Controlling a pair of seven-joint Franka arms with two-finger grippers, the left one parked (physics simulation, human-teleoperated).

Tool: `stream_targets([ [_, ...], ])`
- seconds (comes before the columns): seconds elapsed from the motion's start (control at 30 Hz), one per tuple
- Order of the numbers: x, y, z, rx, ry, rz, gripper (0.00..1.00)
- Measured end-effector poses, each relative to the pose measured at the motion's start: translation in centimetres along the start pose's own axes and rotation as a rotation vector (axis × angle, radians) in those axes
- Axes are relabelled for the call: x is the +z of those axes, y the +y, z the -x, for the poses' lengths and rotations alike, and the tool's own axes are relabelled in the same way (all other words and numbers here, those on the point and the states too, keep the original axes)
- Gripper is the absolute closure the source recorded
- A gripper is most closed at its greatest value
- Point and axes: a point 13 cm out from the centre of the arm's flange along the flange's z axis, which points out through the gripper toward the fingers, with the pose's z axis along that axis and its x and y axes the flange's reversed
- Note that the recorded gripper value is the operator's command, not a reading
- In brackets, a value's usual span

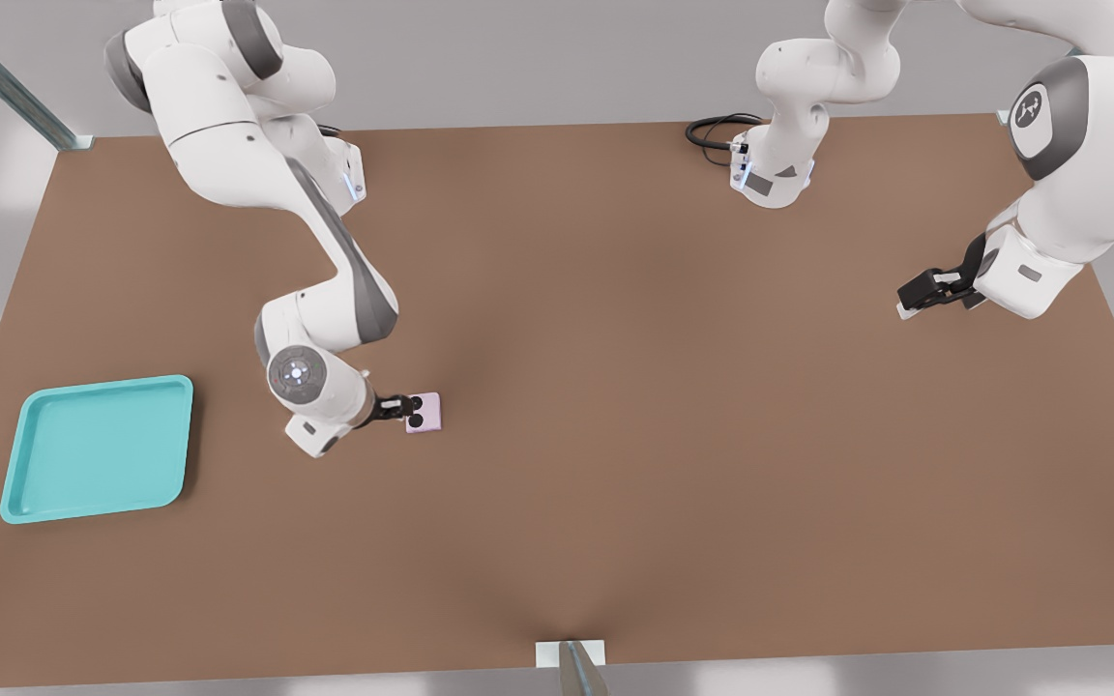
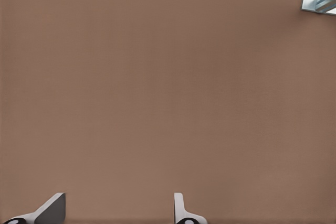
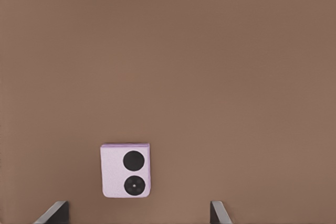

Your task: Keep left arm still and place phone on the tray with right arm

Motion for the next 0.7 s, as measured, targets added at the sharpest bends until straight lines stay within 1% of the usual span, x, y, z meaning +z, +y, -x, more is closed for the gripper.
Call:
stream_targets([
  [0.17, 2.6, 3.6, -0.8, 0.068, -0.002, 0.026, 0.00],
  [0.27, 5.4, 4.8, -2.2, 0.106, 0.031, 0.027, 0.00],
  [0.33, 7.1, 4.9, -2.8, 0.137, 0.046, 0.025, 0.00],
  [0.5, 9.9, 4.8, -3.2, 0.200, 0.057, 0.018, 0.00],
  [0.7, 13.9, 4.3, -3.7, 0.235, 0.069, -0.008, 0.00],
])
